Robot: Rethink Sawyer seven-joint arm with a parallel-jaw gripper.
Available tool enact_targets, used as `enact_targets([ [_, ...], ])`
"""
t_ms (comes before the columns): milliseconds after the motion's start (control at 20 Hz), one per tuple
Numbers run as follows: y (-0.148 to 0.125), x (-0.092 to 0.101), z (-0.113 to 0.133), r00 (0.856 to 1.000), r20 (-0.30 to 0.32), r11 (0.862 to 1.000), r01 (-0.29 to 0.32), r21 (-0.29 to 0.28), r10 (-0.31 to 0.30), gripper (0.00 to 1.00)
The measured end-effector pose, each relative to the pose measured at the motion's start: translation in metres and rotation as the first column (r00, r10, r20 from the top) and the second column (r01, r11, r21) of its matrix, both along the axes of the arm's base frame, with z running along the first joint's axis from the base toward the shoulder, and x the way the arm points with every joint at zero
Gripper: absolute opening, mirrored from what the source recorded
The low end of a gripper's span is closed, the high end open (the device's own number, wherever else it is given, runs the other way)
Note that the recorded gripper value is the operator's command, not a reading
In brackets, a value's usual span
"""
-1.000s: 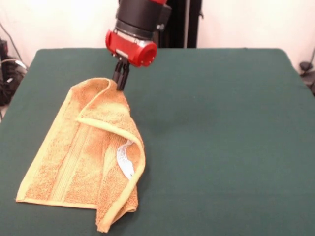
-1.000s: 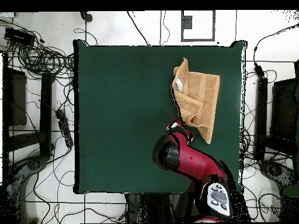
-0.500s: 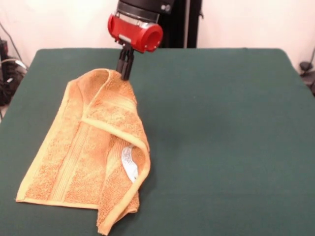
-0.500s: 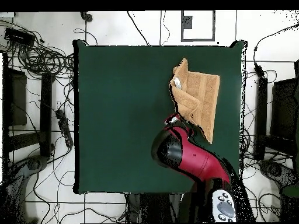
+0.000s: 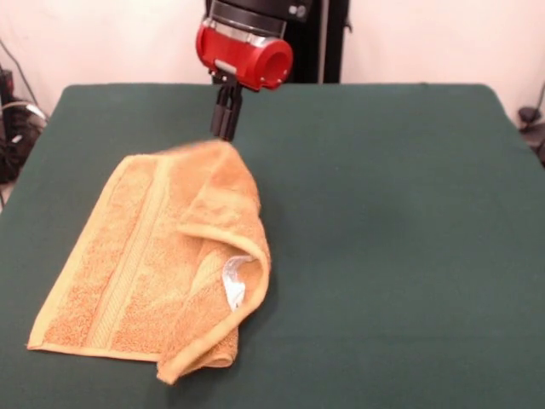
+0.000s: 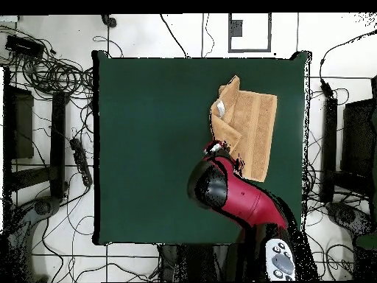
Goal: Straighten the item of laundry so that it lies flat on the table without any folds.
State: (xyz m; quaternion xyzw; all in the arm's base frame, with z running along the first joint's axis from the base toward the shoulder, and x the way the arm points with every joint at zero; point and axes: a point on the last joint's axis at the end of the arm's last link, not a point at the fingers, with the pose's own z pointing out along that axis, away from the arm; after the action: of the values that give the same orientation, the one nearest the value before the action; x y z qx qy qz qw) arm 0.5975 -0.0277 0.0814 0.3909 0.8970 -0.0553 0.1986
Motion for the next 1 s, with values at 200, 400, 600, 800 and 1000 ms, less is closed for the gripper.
enact_targets([
  [200, 0.004, 0.001, 0.0, 1.0, 0.002, 1.0, 0.005, 0.004, -0.005, 0.0],
  [400, 0.006, 0.001, -0.003, 1.0, -0.003, 1.0, 0.008, 0.007, -0.008, 0.0],
  [600, 0.007, 0.0, -0.003, 1.0, -0.004, 1.0, 0.011, 0.009, -0.011, 0.0],
  [800, 0.003, 0.0, -0.001, 1.0, 0.0, 1.0, 0.021, 0.016, -0.021, 0.0],
  [1000, -0.011, 0.003, -0.006, 0.999, -0.001, 0.998, 0.053, 0.046, -0.053, 0.0],
])
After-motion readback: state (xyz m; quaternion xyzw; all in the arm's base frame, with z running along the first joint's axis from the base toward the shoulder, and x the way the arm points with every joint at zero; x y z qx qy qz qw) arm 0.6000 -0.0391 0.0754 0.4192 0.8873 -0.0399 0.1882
